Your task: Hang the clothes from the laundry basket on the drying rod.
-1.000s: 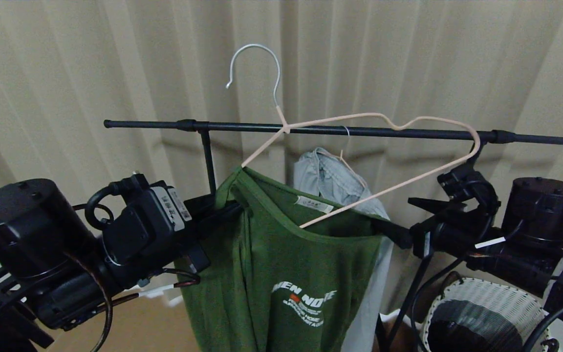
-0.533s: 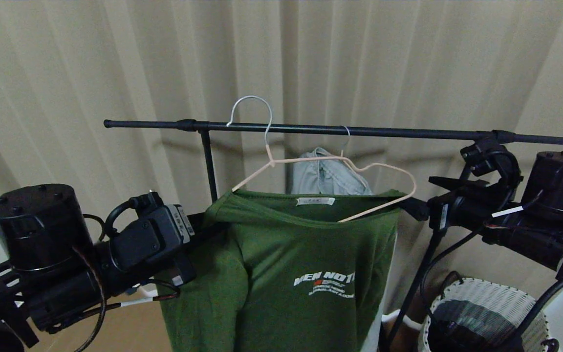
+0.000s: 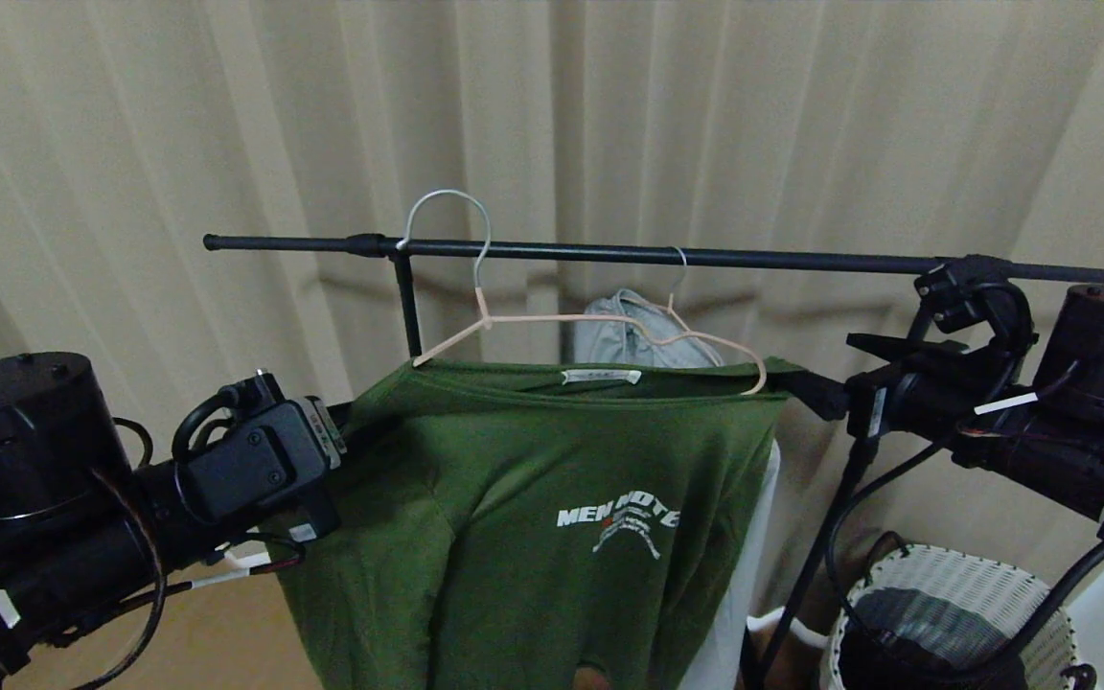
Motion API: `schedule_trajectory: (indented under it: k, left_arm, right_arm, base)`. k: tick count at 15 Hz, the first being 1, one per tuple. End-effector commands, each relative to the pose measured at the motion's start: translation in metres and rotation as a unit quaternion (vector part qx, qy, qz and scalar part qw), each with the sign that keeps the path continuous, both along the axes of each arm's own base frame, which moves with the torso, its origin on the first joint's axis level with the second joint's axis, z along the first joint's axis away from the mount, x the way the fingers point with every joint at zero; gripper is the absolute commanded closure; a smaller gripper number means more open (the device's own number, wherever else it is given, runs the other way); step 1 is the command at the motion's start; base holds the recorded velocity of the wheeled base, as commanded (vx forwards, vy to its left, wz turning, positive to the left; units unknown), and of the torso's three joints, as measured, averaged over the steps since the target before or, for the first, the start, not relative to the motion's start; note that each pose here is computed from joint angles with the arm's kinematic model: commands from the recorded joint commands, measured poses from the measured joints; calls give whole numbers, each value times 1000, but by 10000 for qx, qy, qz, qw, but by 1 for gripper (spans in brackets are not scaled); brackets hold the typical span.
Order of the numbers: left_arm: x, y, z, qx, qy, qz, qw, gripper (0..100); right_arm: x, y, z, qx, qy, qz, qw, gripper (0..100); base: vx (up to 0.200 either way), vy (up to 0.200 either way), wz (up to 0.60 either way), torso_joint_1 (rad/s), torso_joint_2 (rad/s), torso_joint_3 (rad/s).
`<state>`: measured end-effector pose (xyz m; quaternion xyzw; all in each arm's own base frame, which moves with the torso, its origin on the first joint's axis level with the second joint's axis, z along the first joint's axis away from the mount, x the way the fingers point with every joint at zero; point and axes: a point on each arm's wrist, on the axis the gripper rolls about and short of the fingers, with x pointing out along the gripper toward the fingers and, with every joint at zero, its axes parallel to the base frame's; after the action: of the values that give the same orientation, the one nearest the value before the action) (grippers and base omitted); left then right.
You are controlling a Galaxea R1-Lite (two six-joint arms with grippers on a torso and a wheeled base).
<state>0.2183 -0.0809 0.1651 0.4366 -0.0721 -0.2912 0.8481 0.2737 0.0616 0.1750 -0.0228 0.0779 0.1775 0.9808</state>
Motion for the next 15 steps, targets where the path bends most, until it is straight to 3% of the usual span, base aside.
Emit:
schedule_trajectory:
  k: [1, 5, 8, 13, 15]
  left_arm:
    - [-1, 1, -1, 26, 15, 47, 10000, 100]
    - [-3, 13, -11, 303, 62, 275, 9991, 100]
    - [-2, 18, -11, 379, 18, 376, 9986, 100]
    - [-4, 18, -19, 459, 173, 403, 9980, 100]
    - [-7, 20, -29, 604, 323, 414, 9968, 100]
  right_arm:
    - [-3, 1, 5, 17, -95, 22, 10000, 0]
    - [-10, 6, 22, 31, -139, 144, 9998, 0]
    - [-14, 8, 23, 19, -79, 213, 9997, 0]
    - [-46, 58, 25, 43, -120, 1314, 9913, 0]
    - [-48, 65, 32, 74, -224, 1444, 9892, 0]
  base:
    - [0, 0, 0, 0, 0, 0]
    - [0, 0, 0, 0, 0, 0]
    - [0, 0, 0, 0, 0, 0]
    - [0, 0, 0, 0, 0, 0]
    - [0, 0, 0, 0, 0, 0]
